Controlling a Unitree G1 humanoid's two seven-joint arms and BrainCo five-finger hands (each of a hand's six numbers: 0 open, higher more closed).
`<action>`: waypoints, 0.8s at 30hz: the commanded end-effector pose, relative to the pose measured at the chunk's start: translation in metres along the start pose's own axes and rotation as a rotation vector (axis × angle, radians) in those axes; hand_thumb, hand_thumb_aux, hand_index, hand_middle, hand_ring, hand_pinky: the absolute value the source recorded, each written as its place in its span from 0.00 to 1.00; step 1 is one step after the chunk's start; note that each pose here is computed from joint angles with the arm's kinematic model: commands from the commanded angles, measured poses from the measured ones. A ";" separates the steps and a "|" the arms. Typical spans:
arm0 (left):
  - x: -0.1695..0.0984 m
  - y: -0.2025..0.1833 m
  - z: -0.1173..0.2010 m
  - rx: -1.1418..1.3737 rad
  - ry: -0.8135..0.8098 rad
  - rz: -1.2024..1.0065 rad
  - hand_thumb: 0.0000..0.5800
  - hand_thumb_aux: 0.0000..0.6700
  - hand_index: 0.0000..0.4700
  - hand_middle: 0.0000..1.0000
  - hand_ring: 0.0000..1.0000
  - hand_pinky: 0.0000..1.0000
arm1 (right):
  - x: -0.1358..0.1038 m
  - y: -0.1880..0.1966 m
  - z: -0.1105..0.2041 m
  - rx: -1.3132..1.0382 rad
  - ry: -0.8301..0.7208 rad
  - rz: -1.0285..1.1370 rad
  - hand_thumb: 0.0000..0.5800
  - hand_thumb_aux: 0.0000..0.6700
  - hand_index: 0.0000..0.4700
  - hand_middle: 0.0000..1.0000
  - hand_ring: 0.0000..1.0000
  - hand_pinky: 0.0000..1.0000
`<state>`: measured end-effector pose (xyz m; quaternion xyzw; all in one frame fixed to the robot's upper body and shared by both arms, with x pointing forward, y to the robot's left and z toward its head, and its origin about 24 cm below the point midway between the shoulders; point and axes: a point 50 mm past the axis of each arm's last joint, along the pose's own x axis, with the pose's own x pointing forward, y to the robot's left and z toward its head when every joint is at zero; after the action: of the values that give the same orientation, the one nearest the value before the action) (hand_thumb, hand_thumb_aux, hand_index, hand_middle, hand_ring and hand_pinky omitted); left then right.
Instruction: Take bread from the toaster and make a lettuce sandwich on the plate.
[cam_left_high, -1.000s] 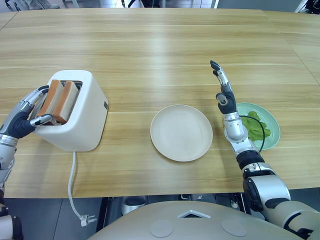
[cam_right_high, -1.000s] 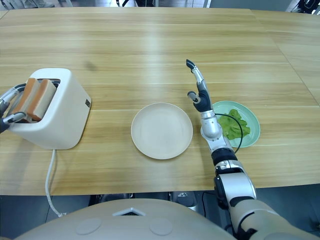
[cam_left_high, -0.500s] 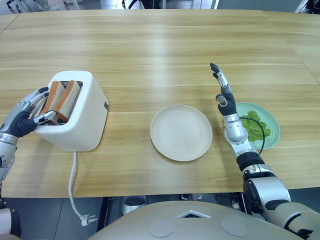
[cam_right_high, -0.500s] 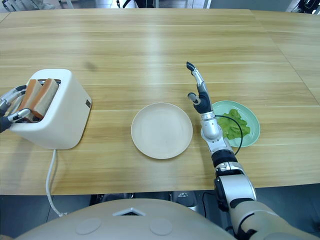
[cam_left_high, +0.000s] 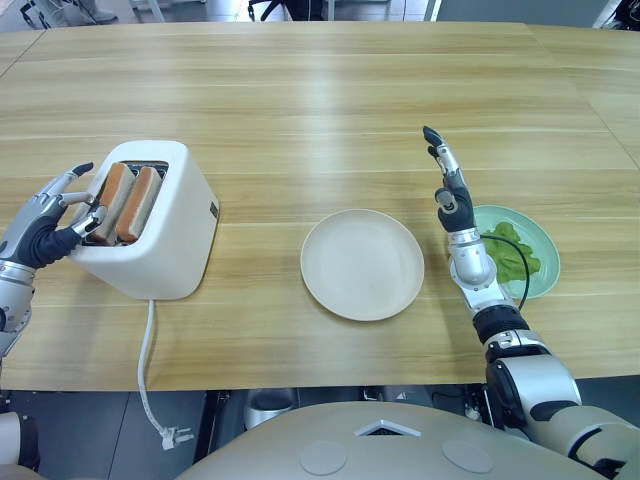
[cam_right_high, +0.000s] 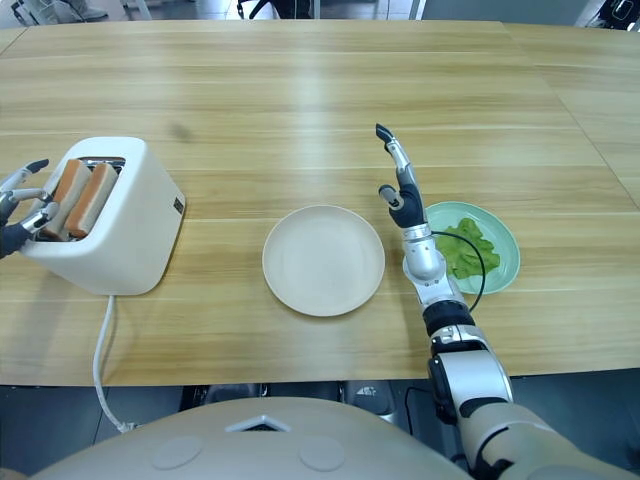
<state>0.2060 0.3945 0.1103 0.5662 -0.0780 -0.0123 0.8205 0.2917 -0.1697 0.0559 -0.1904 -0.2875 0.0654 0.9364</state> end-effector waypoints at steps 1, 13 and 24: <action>-0.007 -0.009 -0.005 -0.033 0.032 -0.074 0.00 0.00 0.00 0.00 0.00 0.00 | -0.001 -0.001 -0.001 -0.001 0.010 0.001 0.00 0.00 0.00 0.00 0.00 0.00; -0.008 -0.008 -0.009 0.012 0.070 -0.122 0.00 0.00 0.00 0.00 0.00 0.00 | -0.001 -0.002 -0.001 -0.001 0.011 0.002 0.00 0.00 0.00 0.00 0.00 0.00; -0.006 -0.008 -0.012 0.095 0.098 -0.130 0.00 0.00 0.00 0.00 0.00 0.00 | -0.001 -0.001 -0.001 0.000 0.014 -0.001 0.00 0.00 0.00 0.00 0.00 0.00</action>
<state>0.2035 0.4040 0.1068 0.5931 -0.0283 -0.0116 0.8046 0.2915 -0.1699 0.0555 -0.1909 -0.2861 0.0675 0.9366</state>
